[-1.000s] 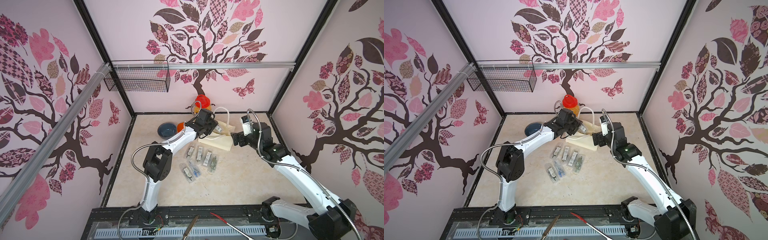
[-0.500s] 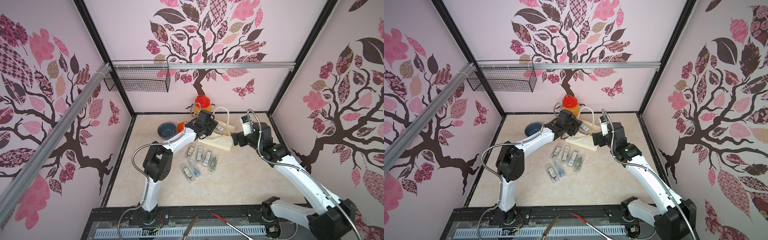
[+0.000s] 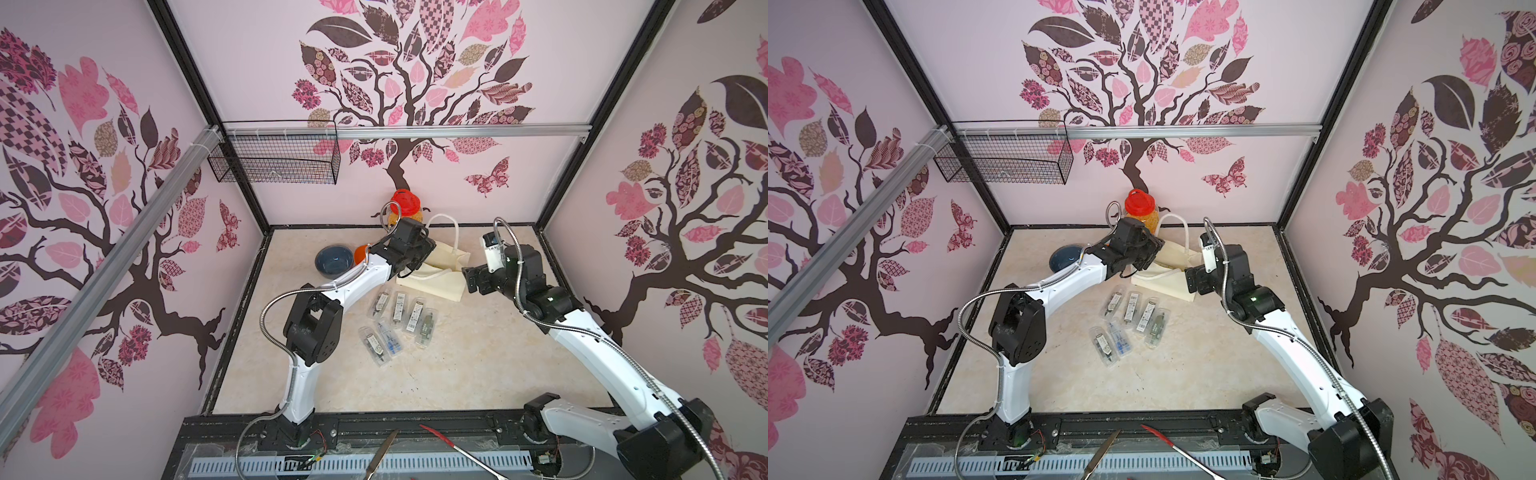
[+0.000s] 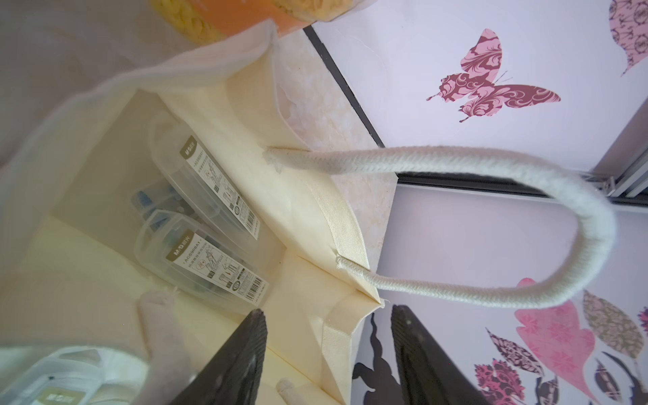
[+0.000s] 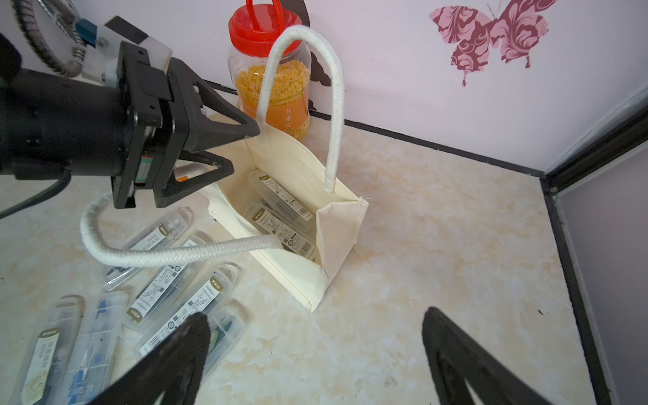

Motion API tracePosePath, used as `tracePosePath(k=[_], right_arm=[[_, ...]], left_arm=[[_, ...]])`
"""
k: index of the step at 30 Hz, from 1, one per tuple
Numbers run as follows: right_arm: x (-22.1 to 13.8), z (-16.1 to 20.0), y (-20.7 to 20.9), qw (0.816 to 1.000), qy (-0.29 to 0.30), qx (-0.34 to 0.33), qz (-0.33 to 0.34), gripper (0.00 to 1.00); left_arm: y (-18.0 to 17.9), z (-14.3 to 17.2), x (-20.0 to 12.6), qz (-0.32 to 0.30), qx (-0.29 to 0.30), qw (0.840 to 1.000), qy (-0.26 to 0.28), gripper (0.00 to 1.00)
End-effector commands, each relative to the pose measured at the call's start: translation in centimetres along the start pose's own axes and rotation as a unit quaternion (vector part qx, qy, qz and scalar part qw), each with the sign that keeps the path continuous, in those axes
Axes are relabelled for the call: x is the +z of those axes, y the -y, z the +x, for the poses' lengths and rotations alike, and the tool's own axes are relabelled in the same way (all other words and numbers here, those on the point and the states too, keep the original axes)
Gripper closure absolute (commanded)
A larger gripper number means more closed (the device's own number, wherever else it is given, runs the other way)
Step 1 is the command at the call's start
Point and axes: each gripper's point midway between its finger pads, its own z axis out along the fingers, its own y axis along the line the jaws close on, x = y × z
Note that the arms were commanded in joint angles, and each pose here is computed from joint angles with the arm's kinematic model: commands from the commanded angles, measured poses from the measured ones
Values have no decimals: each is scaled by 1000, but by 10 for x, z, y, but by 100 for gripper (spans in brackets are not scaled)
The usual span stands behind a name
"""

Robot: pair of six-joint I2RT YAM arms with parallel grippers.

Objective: Put the compass set into the canvas bag
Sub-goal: Place the compass set in the canvas bag, then pick up the compass set at the center of the board.

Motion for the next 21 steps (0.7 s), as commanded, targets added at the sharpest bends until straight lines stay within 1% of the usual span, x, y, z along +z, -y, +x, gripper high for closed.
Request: tracePosePath(k=[1,3,5,8,12,14,16,17,18,19,21], right_arm=[[-11,-13,-3,999,-13,44,-18,4],[-12,-8,-9,996,-39,71,-32,5],[-10,3,-15,990,-70,115,-46,8],[-8,24,-27,974,-118,183,-69,11],[-7,55,-38,950,-165,252,-82,11],[-3,73,-48,932,-191,292,-96,14],[2,96,-60,909,-220,336,-112,15],[4,104,-65,902,-228,349,-115,15],[7,111,-72,898,-234,354,-120,14],[10,115,-80,898,-238,349,-122,11],[17,123,-89,899,-254,336,-116,10]], left_arm=[[57,-38,-54,43,88,993,63,38],[62,-51,-68,35,121,989,77,37],[64,-64,-80,33,140,986,84,36],[68,-81,-100,42,159,982,91,36],[76,-105,-132,38,198,973,116,35],[69,-114,-144,20,214,969,122,35],[59,-123,-156,9,220,967,125,34],[49,-125,-157,3,219,968,120,34],[37,-130,-160,-6,213,970,119,34],[26,-136,-166,-13,206,971,120,34],[8,-144,-175,-20,196,973,122,34]])
